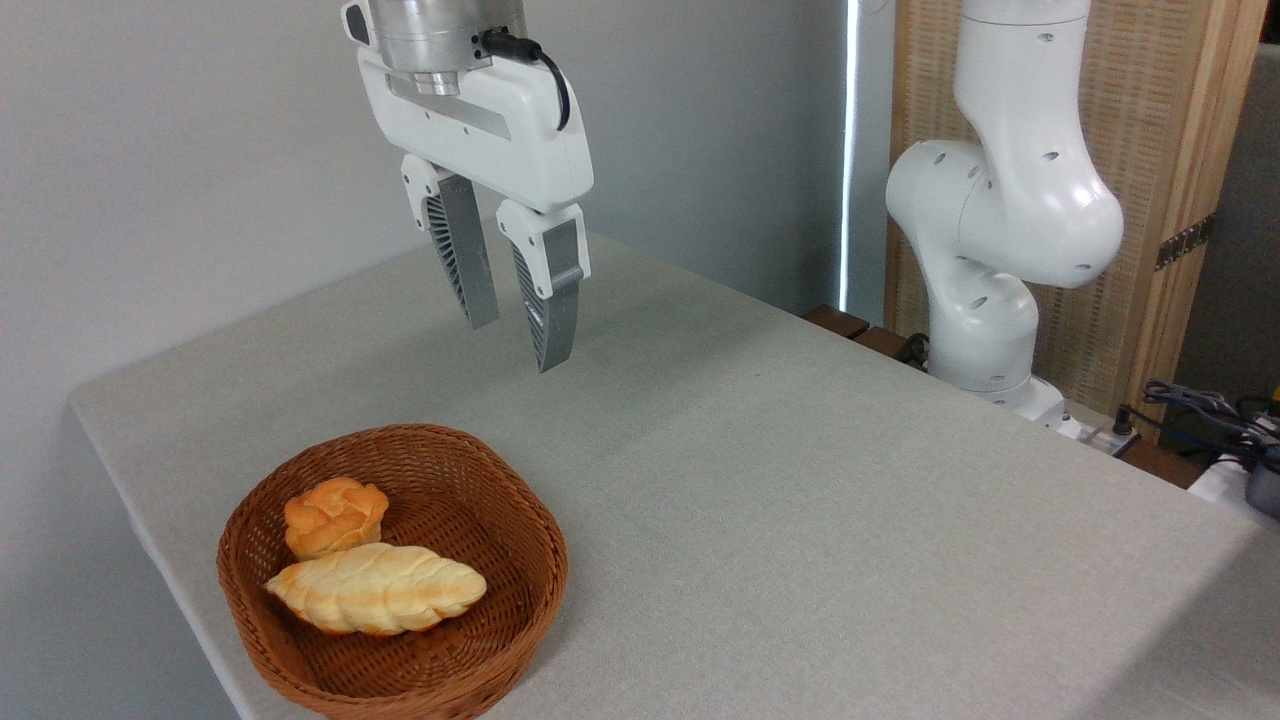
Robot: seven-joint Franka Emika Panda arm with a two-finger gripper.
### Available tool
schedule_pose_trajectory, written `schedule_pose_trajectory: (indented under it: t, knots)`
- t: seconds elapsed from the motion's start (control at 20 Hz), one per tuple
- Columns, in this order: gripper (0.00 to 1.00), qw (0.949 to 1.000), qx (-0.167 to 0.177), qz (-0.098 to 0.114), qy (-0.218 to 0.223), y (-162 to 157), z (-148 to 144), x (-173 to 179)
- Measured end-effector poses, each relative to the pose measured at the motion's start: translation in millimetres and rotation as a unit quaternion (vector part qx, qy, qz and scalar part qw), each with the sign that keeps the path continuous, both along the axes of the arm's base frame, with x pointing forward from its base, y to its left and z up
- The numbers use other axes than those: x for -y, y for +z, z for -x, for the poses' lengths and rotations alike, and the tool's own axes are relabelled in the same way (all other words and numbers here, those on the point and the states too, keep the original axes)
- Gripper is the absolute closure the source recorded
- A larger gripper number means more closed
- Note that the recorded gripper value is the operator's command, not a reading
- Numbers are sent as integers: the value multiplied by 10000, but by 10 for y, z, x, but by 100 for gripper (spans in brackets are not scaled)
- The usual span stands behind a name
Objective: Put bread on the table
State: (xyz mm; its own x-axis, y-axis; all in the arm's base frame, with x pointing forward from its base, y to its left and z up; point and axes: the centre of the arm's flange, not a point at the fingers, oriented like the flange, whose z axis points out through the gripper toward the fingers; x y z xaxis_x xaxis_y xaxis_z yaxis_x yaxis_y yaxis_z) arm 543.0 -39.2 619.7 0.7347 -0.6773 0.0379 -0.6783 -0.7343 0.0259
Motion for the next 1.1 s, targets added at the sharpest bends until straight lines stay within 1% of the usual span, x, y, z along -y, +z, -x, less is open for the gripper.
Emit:
schedule_pose_trajectory:
  t: [0.6, 0.65, 0.7, 0.75, 0.85, 0.95, 1.05, 1.1]
  knots:
    - [0, 10000, -10, -1, -29, -11, 1, 31]
    - [0, 10000, 27, 2, -38, -14, -7, 45]
    - [0, 9999, 122, 18, -44, -13, -29, 60]
    - [0, 9996, 266, 90, -41, -12, -61, 84]
    - [0, 9983, 509, 300, -12, -28, -120, 132]
    - [0, 9959, 747, 519, 3, -94, -177, 222]
    - [0, 9930, 1011, 607, -66, -197, -225, 383]
    - [0, 9906, 1205, 632, -118, -253, -251, 484]
